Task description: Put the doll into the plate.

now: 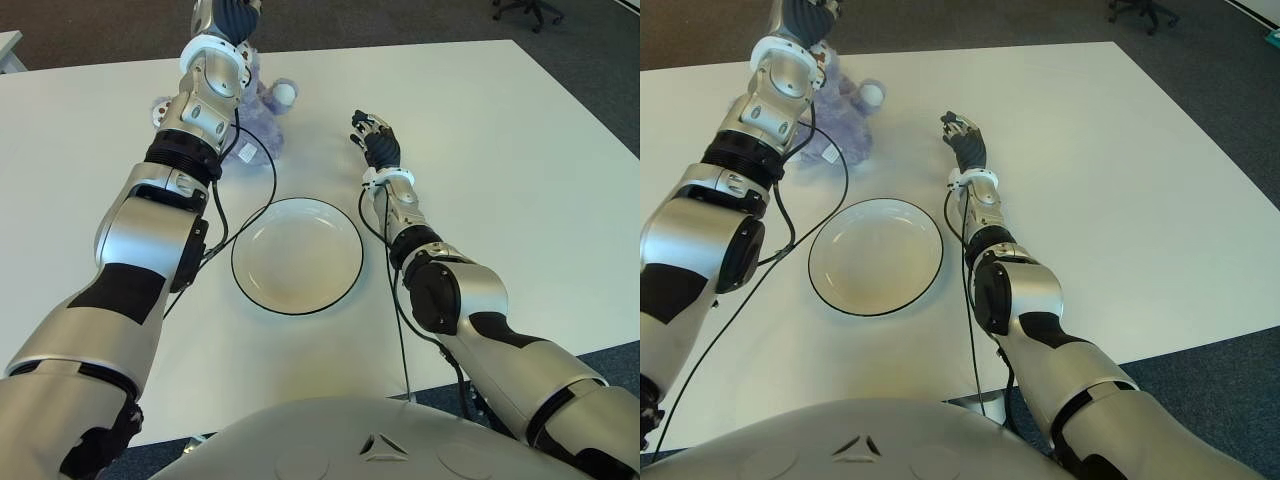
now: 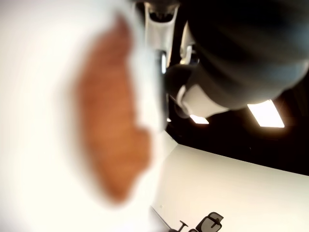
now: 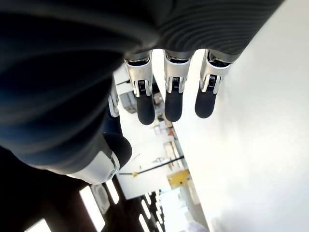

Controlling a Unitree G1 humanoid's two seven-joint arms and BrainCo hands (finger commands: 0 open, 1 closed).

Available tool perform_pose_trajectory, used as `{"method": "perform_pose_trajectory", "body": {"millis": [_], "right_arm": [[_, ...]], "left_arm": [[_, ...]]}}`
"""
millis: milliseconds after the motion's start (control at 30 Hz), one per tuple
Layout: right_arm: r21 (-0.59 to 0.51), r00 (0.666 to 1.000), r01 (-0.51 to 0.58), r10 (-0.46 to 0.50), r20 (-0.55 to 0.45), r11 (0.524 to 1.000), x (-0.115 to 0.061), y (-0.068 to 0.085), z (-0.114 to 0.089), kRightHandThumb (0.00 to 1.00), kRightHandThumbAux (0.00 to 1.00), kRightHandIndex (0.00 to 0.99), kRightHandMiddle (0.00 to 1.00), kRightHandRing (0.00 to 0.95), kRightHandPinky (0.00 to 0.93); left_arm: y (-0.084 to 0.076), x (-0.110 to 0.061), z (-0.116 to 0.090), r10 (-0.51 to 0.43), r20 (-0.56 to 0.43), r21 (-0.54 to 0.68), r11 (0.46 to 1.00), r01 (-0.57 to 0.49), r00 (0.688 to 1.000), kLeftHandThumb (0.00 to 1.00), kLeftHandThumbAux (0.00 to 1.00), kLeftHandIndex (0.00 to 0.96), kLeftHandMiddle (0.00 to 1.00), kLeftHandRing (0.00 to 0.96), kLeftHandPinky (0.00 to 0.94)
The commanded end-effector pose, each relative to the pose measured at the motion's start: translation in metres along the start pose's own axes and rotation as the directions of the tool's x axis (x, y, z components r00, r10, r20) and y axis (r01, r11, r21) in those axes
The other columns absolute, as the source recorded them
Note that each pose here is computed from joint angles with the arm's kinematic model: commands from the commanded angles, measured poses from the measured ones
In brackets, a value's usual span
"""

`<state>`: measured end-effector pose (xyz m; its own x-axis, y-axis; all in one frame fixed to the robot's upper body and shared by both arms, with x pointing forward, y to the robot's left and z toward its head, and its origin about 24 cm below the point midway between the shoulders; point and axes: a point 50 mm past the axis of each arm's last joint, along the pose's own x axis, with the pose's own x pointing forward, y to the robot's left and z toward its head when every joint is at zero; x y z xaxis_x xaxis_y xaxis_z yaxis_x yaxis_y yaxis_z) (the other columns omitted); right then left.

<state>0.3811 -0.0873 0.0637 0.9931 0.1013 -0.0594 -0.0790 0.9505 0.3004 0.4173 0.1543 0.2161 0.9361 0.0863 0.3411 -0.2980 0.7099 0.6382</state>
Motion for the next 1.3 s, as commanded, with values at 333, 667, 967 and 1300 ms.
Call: {"method": "perform_pose_trajectory", "body": {"millis": [333, 667, 967, 1300], "right_arm": [[0.042, 0.991, -0.002, 0.007, -0.131, 0.999, -0.01, 0.008, -0.03, 0.703, 0.733, 0.402, 0.149, 0.117, 0.134], [0.052, 0.992, -0.004, 0.01, -0.127, 0.999, -0.01, 0.006, -0.029, 0.706, 0.735, 0.4, 0.15, 0.119, 0.133], [0.047, 0.992, -0.003, 0.009, -0.128, 0.999, -0.01, 0.005, -0.029, 0.705, 0.735, 0.4, 0.148, 0.116, 0.137], [-0.001, 0.989, 0.018, -0.018, -0.144, 1.0, -0.012, -0.003, -0.033, 0.7, 0.733, 0.403, 0.145, 0.111, 0.139]], "left_arm": [[-0.011, -0.012, -0.011, -0.025, -0.019, 0.006, 1.0, 0.025, 1.0, 0.718, 0.696, 0.444, 0.852, 0.866, 0.878], [-0.02, -0.022, -0.022, -0.006, 0.008, -0.024, 1.0, 0.006, 1.0, 0.723, 0.694, 0.444, 0.845, 0.848, 0.839], [-0.027, -0.031, -0.031, -0.004, -0.015, -0.055, 0.999, 0.003, 1.0, 0.696, 0.691, 0.442, 0.794, 0.803, 0.698], [-0.029, -0.04, -0.045, 0.016, -0.082, -0.053, 0.998, -0.021, 0.996, 0.298, 0.349, 0.348, 0.401, 0.366, 0.313]]}}
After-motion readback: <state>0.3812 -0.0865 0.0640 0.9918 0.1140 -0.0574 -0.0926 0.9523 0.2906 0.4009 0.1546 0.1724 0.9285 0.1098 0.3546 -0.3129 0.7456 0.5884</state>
